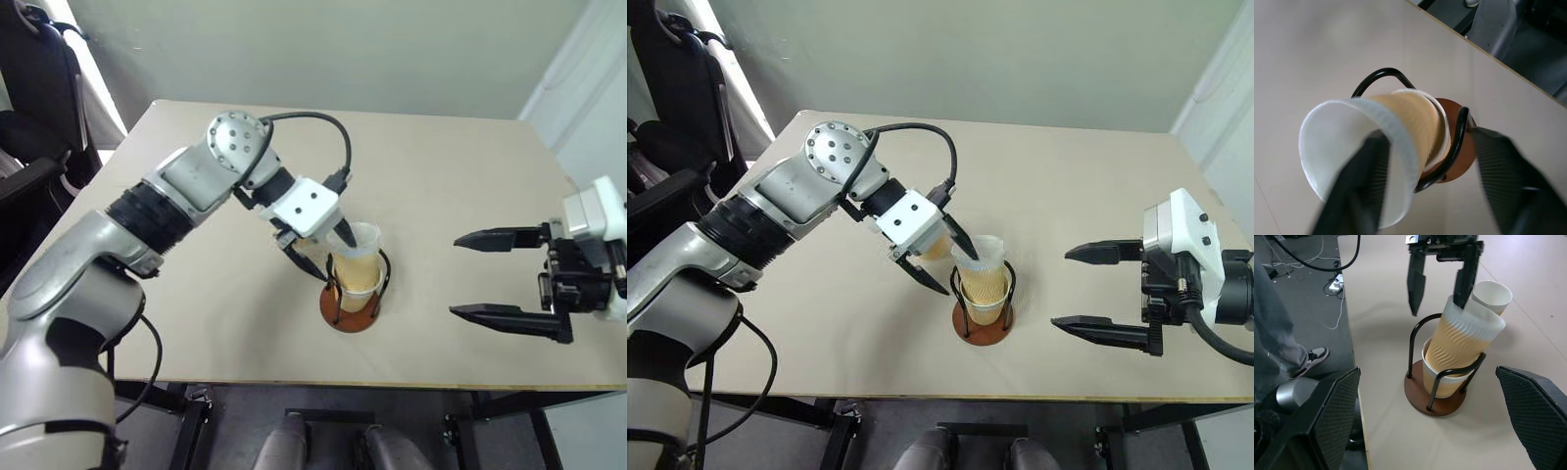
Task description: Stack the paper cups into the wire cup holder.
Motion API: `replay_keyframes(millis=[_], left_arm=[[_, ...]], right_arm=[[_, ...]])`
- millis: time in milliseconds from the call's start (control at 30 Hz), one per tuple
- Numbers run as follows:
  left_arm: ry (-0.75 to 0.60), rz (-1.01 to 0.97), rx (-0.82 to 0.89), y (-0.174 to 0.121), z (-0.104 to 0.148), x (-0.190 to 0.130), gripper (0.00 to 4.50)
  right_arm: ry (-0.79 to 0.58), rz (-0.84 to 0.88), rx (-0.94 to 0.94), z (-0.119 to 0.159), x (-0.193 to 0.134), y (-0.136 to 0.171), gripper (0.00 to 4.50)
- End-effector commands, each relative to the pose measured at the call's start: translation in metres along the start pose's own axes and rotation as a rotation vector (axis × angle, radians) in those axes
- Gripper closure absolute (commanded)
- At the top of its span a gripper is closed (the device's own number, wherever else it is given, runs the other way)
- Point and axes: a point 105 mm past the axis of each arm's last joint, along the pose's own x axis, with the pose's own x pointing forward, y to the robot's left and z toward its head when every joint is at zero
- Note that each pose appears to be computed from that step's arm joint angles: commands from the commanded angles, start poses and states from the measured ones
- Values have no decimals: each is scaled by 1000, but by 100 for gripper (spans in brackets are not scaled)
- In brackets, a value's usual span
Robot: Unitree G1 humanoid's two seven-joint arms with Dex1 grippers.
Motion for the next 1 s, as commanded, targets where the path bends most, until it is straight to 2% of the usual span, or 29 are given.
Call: replay_keyframes(millis=[33,100,200,333,467,567,700,1000], left_arm=[[-21,129,27,23,8,-25,3],[-43,207,-21,28,3,-39,3],[-9,337,-120,22,-18,-60,3],[149,409,-311,-14,-72,-79,3],[190,490,-442,-35,-108,-77,3],[163,539,-472,-32,-116,-72,3],[86,545,-469,-24,-113,-60,3],[144,519,-496,-28,-129,-36,3]], right_arm=[[-4,-15,-44,8,0,-2,0],[-5,-14,-44,8,1,-4,0],[-4,-11,-46,9,1,-5,0],[-2,-6,-46,8,1,-4,0],[-1,7,-49,8,2,-5,0],[4,13,-57,9,4,-6,0],[8,18,-65,10,4,-6,0],[18,9,-65,9,5,-6,0]])
